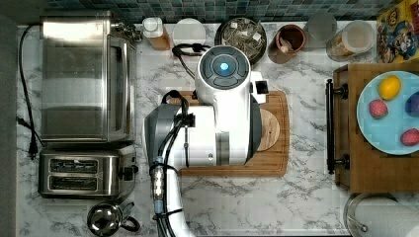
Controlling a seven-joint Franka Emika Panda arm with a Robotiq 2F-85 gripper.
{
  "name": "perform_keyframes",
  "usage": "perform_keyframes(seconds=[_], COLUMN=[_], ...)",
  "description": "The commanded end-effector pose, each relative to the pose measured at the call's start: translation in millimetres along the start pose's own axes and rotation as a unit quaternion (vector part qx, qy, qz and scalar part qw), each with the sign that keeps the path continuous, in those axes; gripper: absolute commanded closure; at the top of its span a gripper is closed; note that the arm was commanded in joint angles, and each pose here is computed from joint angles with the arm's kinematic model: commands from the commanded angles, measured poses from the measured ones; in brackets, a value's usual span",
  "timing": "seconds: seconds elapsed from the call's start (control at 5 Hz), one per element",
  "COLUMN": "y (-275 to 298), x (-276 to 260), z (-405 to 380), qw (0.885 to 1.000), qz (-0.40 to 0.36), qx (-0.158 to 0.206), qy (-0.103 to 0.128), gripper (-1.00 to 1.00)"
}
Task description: Get a tea bag.
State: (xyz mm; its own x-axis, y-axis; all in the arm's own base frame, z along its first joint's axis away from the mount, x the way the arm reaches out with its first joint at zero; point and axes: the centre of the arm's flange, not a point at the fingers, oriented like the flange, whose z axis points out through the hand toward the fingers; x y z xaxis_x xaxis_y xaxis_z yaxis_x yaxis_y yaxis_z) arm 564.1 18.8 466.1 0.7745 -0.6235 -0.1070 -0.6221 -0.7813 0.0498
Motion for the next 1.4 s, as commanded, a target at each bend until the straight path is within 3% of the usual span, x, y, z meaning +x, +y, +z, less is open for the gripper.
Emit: perform_keyframes(seconds=[0.2, 0.4, 0.8, 1.0, 1.2, 1.4], y=[-1.4, -1.9, -1.3, -3.6, -9.2, -14.3], x=[-0.7, 16.3, 45.0, 59.0, 68.8, 74.9], z=[-0.2, -5.3, -31.5, -46.9, -59.5, -66.4], qw=[1.000, 0.999, 0.992, 0.987, 0.980, 0.970], qz=[0.000, 0.027, 0.060, 0.067, 0.075, 0.093], qx=[0.005, 0.019, 0.069, 0.095, 0.105, 0.117], qy=[-0.002, 0.014, 0.088, 0.115, 0.151, 0.191], gripper=[1.00, 1.00, 1.00, 1.00, 1.00, 0.82])
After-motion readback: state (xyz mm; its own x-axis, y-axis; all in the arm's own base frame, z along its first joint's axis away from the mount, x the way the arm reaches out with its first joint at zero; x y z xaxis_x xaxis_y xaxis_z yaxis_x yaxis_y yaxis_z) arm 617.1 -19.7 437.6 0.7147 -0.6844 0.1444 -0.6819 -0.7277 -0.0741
